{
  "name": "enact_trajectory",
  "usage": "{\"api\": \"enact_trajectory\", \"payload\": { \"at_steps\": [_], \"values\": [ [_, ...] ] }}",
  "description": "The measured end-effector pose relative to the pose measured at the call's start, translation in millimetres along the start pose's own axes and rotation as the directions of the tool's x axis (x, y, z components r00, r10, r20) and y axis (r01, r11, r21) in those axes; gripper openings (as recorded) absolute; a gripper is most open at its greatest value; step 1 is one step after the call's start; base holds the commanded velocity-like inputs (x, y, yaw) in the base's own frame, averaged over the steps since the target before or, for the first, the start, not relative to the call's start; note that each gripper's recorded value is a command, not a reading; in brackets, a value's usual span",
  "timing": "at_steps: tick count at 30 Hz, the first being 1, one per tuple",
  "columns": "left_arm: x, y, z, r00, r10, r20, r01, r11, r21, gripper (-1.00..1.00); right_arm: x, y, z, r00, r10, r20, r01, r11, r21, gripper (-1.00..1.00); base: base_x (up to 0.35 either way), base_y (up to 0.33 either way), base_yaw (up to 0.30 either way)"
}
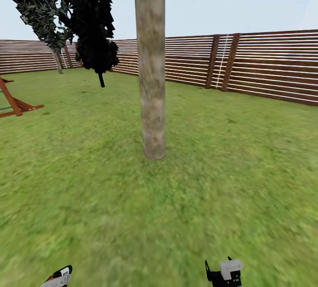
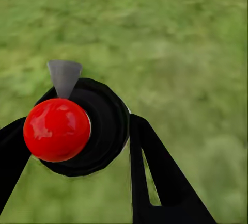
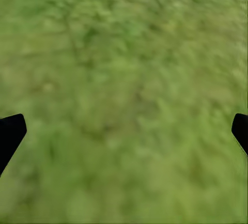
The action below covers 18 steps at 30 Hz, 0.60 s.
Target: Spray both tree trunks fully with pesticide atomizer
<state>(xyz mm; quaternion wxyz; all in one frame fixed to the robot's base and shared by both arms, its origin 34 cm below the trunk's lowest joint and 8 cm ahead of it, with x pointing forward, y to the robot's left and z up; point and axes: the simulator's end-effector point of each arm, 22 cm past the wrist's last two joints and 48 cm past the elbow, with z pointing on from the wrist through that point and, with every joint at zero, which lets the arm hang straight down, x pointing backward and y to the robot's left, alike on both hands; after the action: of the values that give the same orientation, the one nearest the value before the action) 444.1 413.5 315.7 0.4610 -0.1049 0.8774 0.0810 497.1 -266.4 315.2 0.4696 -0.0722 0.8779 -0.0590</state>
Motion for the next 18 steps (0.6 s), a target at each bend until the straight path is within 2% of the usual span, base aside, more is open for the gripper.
{"api": "enact_trajectory", "payload": {
  "at_steps": [5,6,7,9,11,12,13,14,15,16,17,18],
  "values": [
    [-1.5,-3.1,4.5,1.0,0.017,-0.016,-0.017,1.0,0.019,-1.0,-1.3,0.2,0.6,1.0,0.0,0.003,0.0,1.0,-0.001,1.0,0.339,0.0,0.0],
    [-3.3,-2.9,7.4,0.999,0.024,-0.023,-0.023,0.999,0.024,-1.0,-1.8,0.6,0.8,1.0,0.0,0.004,0.0,1.0,-0.002,1.0,0.339,0.0,0.0],
    [-14.1,-8.6,18.1,0.999,0.04,-0.029,-0.039,0.998,0.045,-1.0,-2.5,1.1,1.0,1.0,0.0,0.005,0.0,1.0,-0.004,1.0,0.339,0.0,0.0],
    [-38.2,-23.3,40.4,0.994,0.101,-0.041,-0.096,0.991,0.097,-1.0,-5.5,0.7,2.3,1.0,-0.001,0.012,0.001,1.0,-0.005,1.0,0.339,0.0,0.0],
    [-57.4,-43.1,58.4,0.977,0.205,-0.061,-0.192,0.967,0.169,-1.0,-23.3,1.4,8.4,0.998,-0.013,0.054,0.014,1.0,-0.015,1.0,0.339,0.0,0.0],
    [-62.8,-50.3,61.9,0.97,0.238,-0.058,-0.222,0.955,0.198,-1.0,-31.1,4.4,10.9,0.997,-0.026,0.072,0.028,0.999,-0.029,1.0,0.339,0.0,0.0],
    [-69.8,-63.3,64.7,0.957,0.286,-0.044,-0.266,0.93,0.252,-1.0,-40.6,12.4,14.2,0.994,-0.058,0.09,0.063,0.996,-0.062,1.0,0.339,0.0,0.0],
    [-73.9,-78.7,64.3,0.943,0.331,-0.025,-0.306,0.897,0.319,-1.0,-48.2,24.1,17.4,0.99,-0.102,0.1,0.113,0.988,-0.109,1.0,0.339,0.0,0.0],
    [-75.2,-89.6,62.5,0.934,0.356,-0.014,-0.326,0.87,0.369,-1.0,-52.5,33.3,19.3,0.985,-0.135,0.105,0.15,0.978,-0.146,1.0,0.339,0.0,0.0],
    [-77.8,-103.7,58.9,0.922,0.388,0.003,-0.349,0.826,0.442,-1.0,-56.6,48.0,21.1,0.976,-0.188,0.108,0.207,0.956,-0.207,1.0,0.339,0.0,0.0],
    [-80.0,-110.7,56.3,0.913,0.408,0.01,-0.36,0.794,0.49,-1.0,-57.7,58.2,21.6,0.969,-0.222,0.106,0.242,0.937,-0.252,1.0,0.339,0.0,0.0],
    [-79.9,-121.4,49.4,0.899,0.437,0.013,-0.368,0.739,0.565,-1.0,-59.6,73.0,21.9,0.958,-0.266,0.104,0.285,0.903,-0.32,1.0,0.339,0.0,0.0]
  ]
}}
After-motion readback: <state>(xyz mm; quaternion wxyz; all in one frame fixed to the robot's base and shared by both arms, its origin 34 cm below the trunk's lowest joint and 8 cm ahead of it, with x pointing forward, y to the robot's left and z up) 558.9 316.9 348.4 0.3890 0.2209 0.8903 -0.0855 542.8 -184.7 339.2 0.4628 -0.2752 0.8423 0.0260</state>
